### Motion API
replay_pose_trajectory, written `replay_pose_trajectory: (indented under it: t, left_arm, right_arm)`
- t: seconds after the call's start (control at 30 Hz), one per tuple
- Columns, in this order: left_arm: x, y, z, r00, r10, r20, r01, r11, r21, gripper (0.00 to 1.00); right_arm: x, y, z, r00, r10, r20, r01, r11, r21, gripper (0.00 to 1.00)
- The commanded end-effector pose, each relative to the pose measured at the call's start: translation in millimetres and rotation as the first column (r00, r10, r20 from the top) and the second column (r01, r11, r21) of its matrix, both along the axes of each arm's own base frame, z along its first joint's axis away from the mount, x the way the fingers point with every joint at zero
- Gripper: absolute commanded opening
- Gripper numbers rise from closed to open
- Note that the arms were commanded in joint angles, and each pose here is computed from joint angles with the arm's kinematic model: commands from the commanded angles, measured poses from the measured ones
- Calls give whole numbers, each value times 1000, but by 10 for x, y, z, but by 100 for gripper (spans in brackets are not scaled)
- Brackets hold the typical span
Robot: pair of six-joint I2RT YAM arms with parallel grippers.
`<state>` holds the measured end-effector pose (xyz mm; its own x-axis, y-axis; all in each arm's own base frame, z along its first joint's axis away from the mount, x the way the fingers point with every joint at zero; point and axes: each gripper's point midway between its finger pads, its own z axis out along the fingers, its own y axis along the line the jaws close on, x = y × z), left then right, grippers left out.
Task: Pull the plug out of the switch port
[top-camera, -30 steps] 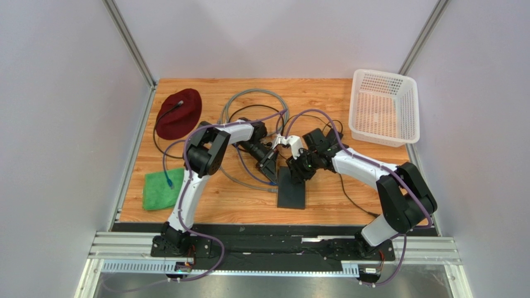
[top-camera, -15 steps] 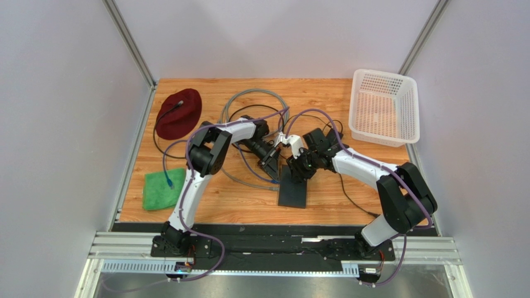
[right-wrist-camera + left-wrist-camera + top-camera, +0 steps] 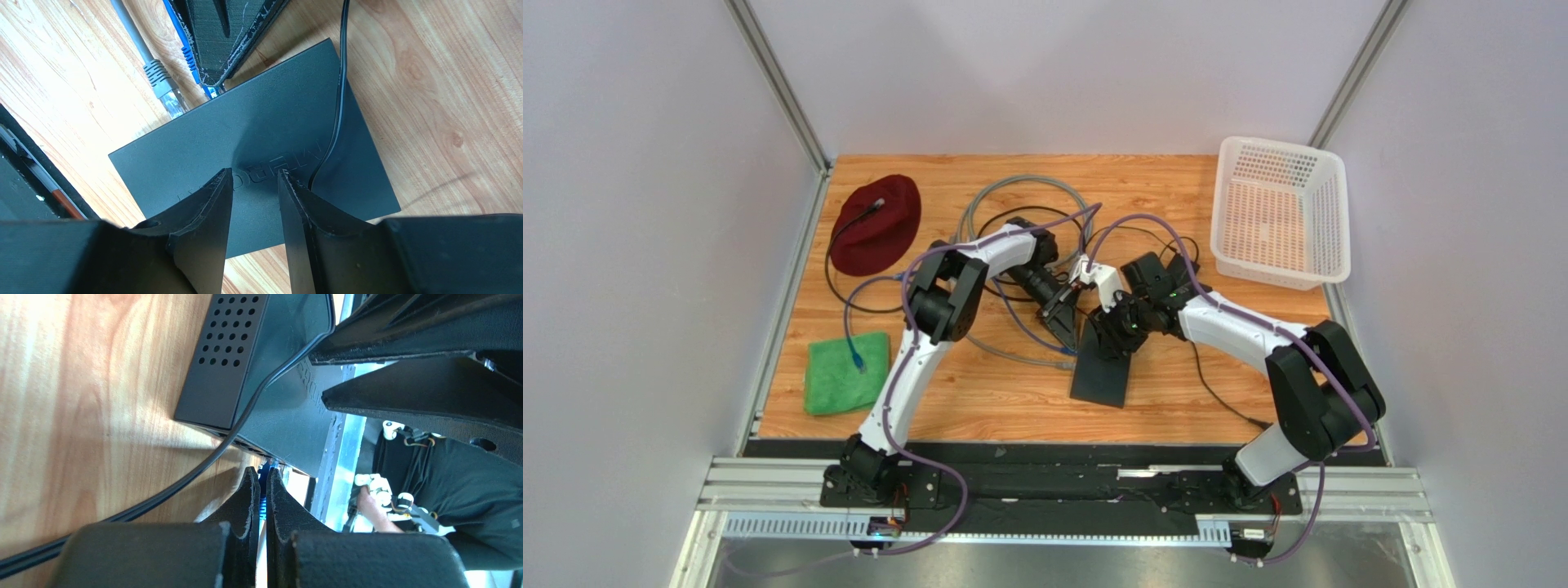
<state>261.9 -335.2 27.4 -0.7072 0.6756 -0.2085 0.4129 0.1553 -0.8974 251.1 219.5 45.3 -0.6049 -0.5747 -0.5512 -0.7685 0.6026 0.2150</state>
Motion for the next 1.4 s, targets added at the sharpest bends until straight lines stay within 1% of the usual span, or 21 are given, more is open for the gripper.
replay_pose_trajectory:
  t: [0.0,0.07,0.1,0.2,0.27,0.4,0.47,0.53,0.57,0.63,0.67,0.73,0.77,0.9,1.03,1.37]
  left_arm:
    - [-81,126,108,1000,-12,13,13,1000,-26,0]
    - [-137,133,123,1000,-2,8,3,999,-47,0]
    - [-203,167,59,1000,3,-14,-3,999,-36,0]
    - [-206,170,43,1000,12,-21,-12,1000,-21,0]
    - [-131,155,65,999,31,-21,-31,999,-16,0]
    - [148,50,195,993,117,-13,-117,993,-26,0]
    - [192,18,247,989,145,-22,-145,989,-22,0]
    - [211,3,207,987,158,-7,-158,987,-31,0]
    - [190,17,206,987,163,-6,-163,986,-24,6]
    - [197,10,213,986,163,23,-162,986,-40,12]
    - [195,18,183,986,165,32,-164,985,-45,18]
    - [188,13,187,985,167,41,-164,985,-54,21]
    - [195,8,175,985,168,46,-165,985,-58,25]
    - [238,-3,119,982,174,78,-170,984,-62,29]
    - [242,-15,39,978,169,125,-165,985,-43,34]
    - [99,32,23,987,119,113,-114,993,-42,35]
  right_arm:
    - [-54,-140,-93,1000,-16,-18,15,998,-58,41]
    - [-47,-137,-96,1000,-20,-22,18,998,-57,40]
    - [-40,-144,-99,999,-23,-24,21,998,-59,40]
    - [-32,-130,-108,999,-22,-36,20,998,-58,40]
    - [-37,-130,-115,999,-20,-42,18,998,-60,40]
    - [-41,-145,-114,999,-29,-44,26,997,-66,40]
    - [-63,-149,-108,998,-27,-55,23,997,-69,40]
    - [-37,-111,-32,999,-13,-52,10,998,-56,39]
    - [-66,-118,-15,998,-7,-66,3,998,-61,39]
    - [-40,-85,62,998,16,-62,-20,998,-53,40]
    - [-69,-94,68,997,21,-78,-25,998,-58,40]
    - [-106,-84,39,994,34,-108,-41,997,-62,40]
    - [-112,-89,44,992,36,-119,-44,997,-66,40]
    - [-120,-66,8,987,62,-148,-73,995,-74,40]
    - [-108,-60,-26,984,63,-165,-77,994,-81,40]
    - [-113,-49,-56,986,44,-158,-56,996,-71,41]
